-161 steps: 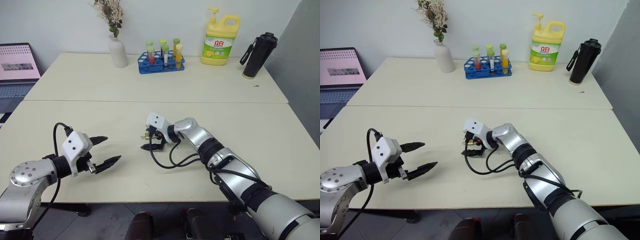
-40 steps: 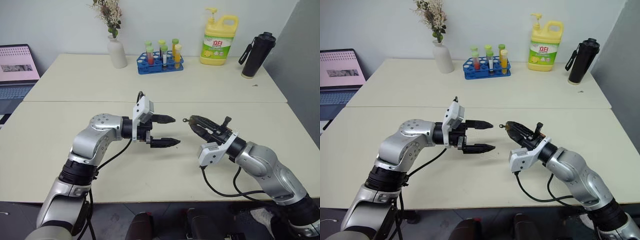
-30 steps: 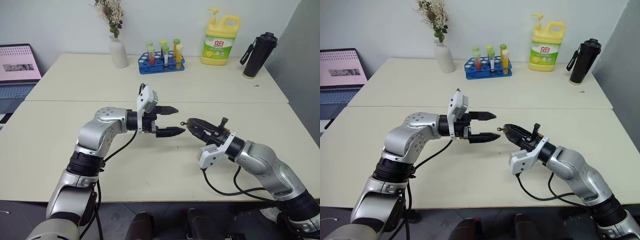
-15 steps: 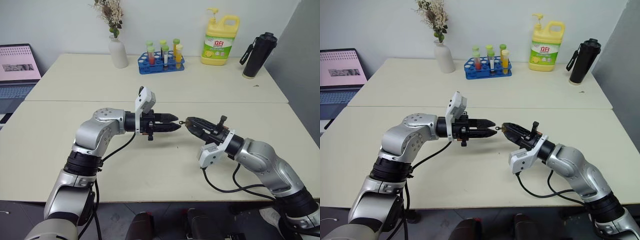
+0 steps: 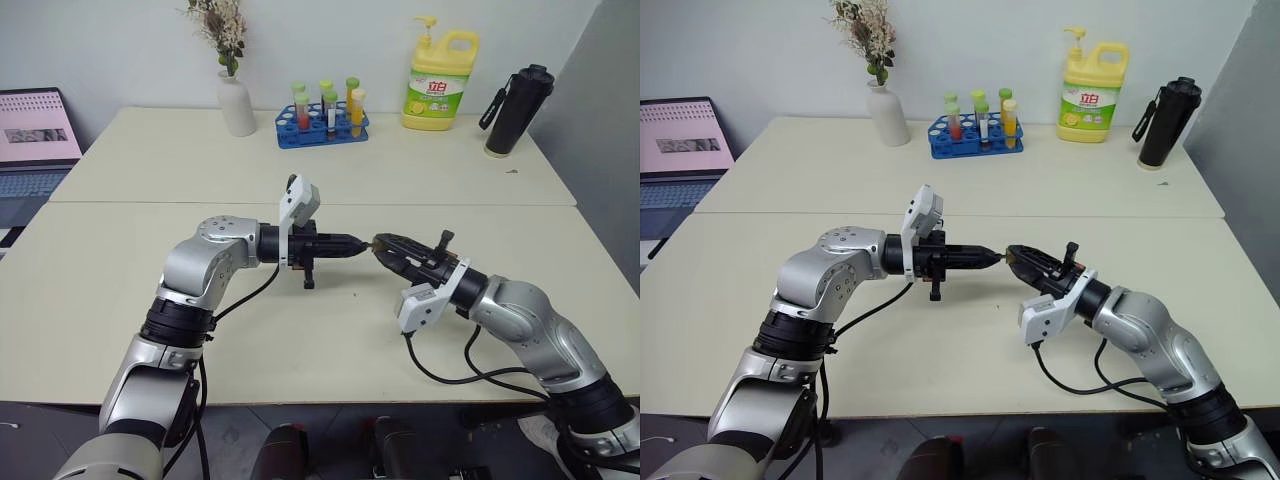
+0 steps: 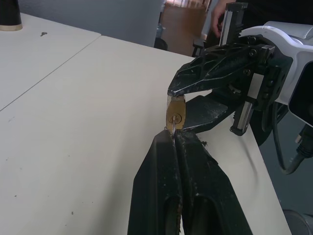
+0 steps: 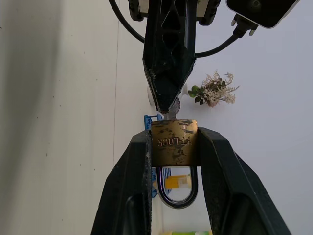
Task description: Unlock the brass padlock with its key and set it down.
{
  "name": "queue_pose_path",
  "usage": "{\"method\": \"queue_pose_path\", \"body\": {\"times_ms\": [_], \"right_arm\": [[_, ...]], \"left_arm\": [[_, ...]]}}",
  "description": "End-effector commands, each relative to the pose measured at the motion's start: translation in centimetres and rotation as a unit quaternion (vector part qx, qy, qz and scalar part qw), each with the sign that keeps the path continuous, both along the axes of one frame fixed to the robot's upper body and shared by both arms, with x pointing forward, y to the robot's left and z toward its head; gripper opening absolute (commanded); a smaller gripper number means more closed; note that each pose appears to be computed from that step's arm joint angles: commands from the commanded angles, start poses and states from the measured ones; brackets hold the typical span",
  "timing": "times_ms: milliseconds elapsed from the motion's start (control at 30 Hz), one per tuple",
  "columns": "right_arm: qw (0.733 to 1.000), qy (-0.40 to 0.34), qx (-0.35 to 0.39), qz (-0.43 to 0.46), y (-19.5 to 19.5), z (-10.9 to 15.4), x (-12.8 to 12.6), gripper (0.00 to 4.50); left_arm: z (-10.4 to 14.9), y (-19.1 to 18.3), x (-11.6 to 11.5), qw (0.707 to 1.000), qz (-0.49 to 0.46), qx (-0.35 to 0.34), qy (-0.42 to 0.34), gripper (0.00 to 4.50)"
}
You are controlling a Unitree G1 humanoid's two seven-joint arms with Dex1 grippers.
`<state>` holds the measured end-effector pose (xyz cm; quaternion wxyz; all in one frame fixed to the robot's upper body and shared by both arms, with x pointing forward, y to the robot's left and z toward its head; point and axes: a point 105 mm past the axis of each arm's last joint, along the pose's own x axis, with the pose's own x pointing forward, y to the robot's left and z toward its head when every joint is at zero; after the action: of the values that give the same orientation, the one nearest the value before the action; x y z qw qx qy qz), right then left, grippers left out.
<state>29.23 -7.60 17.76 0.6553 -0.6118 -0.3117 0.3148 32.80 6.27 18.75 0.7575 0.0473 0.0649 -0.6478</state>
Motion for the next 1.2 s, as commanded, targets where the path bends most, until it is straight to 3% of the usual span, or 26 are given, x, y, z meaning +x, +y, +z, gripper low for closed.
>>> {"method": "queue_pose_path", "body": {"times_ms": [33,233,500,767,1100,1200], "right_arm": [[0.999,-0.019,0.019,0.027,0.7,1.5,-0.8,0.94],[0.999,-0.014,0.021,0.027,0.6,1.4,-0.7,0.94],[0.999,-0.006,0.026,0.025,0.5,1.3,-0.7,0.94],[0.999,-0.004,0.031,0.023,0.3,1.4,-0.5,0.94],[0.999,0.000,0.035,0.021,0.3,1.4,-0.4,0.94],[0.999,0.000,0.038,0.020,0.3,1.5,-0.4,0.94]], "left_arm": [[1.2,-0.7,-0.3,0.999,-0.014,-0.012,-0.043,0.00],[1.7,-1.3,-1.1,0.988,-0.044,-0.008,-0.145,0.00],[1.5,-1.7,-1.9,0.973,-0.068,-0.008,-0.221,0.00],[1.6,-1.7,-1.5,0.933,-0.080,0.020,-0.351,0.00],[1.7,-1.8,-1.2,0.912,-0.084,0.016,-0.401,0.00],[1.9,-1.9,-0.9,0.926,-0.071,0.005,-0.372,0.00]]}}
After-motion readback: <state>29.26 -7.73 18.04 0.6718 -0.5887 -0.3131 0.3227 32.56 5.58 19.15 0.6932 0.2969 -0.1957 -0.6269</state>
